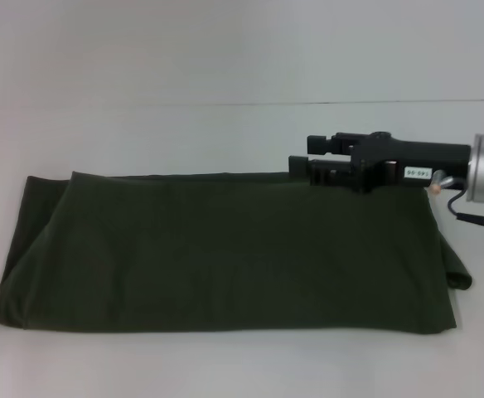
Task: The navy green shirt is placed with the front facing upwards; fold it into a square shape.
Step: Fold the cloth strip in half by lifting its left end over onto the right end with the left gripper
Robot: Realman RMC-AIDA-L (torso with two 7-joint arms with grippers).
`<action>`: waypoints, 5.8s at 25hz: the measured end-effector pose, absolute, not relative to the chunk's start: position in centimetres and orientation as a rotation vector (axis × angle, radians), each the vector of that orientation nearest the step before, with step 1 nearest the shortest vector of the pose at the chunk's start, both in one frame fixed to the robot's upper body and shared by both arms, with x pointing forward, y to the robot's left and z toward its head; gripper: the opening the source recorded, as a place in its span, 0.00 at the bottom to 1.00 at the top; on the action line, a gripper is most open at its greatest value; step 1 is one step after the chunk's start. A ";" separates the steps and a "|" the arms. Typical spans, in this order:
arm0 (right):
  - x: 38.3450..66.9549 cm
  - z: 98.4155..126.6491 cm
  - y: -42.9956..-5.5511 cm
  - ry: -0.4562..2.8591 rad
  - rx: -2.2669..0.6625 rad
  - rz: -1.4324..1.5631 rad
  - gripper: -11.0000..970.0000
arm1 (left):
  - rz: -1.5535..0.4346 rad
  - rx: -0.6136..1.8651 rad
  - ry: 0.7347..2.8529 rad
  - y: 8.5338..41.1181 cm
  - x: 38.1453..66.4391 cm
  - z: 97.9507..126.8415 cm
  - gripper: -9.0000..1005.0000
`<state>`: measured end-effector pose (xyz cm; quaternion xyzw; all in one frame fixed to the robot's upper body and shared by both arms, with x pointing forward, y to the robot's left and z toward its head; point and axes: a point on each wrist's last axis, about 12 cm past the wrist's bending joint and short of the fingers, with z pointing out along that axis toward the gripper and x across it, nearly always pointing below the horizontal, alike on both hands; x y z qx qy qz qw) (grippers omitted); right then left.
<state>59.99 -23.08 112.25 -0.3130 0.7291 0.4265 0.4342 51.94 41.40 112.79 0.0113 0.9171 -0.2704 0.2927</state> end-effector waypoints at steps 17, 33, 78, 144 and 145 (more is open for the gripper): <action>59.3 108.8 -22.0 1.779 -0.839 0.929 0.74 | -0.635 -0.034 2.613 39.6 58.5 115.0 0.71; 59.3 108.0 -21.8 1.831 -0.846 0.910 0.74 | -0.485 0.068 2.656 37.3 61.4 113.8 0.83; 59.4 108.1 -21.9 1.860 -0.802 0.931 0.74 | -0.632 0.016 2.683 37.2 60.5 113.0 0.83; 59.5 108.3 -22.0 1.877 -0.787 0.951 0.74 | -0.317 0.197 2.713 34.6 61.2 111.2 0.83; 59.5 108.3 -22.0 1.877 -0.786 0.951 0.74 | -0.320 0.190 2.716 34.7 61.2 111.3 0.83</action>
